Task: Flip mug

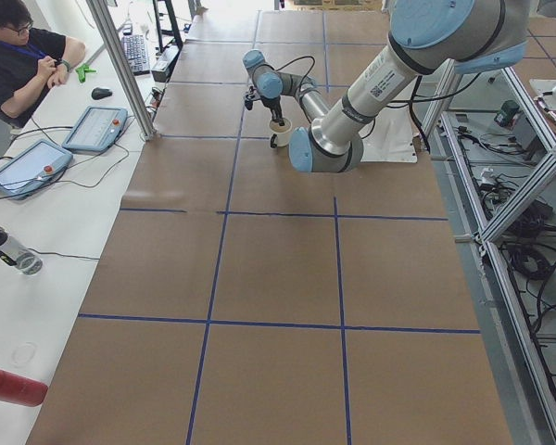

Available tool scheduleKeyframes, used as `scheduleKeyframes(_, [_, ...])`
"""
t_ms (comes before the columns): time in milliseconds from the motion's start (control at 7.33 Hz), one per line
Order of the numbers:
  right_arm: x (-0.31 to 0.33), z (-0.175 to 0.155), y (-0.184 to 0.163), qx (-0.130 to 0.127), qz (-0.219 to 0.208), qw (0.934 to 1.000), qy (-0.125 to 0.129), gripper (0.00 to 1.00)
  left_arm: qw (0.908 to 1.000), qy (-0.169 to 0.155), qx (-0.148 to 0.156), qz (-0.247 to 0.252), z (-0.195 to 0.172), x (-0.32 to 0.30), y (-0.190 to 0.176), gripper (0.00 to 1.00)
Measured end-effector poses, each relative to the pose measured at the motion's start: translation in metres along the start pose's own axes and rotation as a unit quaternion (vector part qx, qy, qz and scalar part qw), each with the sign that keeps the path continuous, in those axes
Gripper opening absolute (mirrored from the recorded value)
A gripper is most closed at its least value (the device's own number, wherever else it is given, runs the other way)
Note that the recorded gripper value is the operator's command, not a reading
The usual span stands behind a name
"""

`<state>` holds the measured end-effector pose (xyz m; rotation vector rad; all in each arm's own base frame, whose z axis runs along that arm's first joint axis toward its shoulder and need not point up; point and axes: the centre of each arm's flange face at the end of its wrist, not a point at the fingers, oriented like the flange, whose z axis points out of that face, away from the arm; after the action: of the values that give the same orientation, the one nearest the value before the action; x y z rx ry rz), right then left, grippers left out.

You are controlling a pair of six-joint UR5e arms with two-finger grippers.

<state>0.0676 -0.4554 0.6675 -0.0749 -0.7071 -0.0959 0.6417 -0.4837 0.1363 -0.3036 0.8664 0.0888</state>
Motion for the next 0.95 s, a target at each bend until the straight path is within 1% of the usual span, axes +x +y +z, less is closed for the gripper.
scheduleKeyframes(136, [0.000,0.000,0.000,0.000,0.000,1.0000,0.000,1.00,1.0000,0.000,0.001,-0.001,0.001,0.002,0.002,1.00])
scheduleKeyframes(409, [0.000,0.000,0.000,0.000,0.000,1.0000,0.000,1.00,0.9999,0.007,0.005,-0.006,-0.006,0.006,0.007,1.00])
scheduleKeyframes(545, [0.000,0.000,0.000,0.000,0.000,1.0000,0.000,1.00,0.9997,0.019,0.013,-0.002,-0.025,0.006,0.013,1.00])
scheduleKeyframes(682, [0.000,0.000,0.000,0.000,0.000,1.0000,0.000,1.00,0.9992,0.031,0.025,0.000,-0.056,-0.002,0.022,1.00])
scheduleKeyframes(818, [0.000,0.000,0.000,0.000,0.000,1.0000,0.000,1.00,0.9985,0.038,0.039,-0.001,-0.090,-0.025,0.032,1.00])
scheduleKeyframes(955, [0.000,0.000,0.000,0.000,0.000,1.0000,0.000,1.00,0.9970,0.046,0.061,0.004,-0.124,-0.073,0.040,1.00])
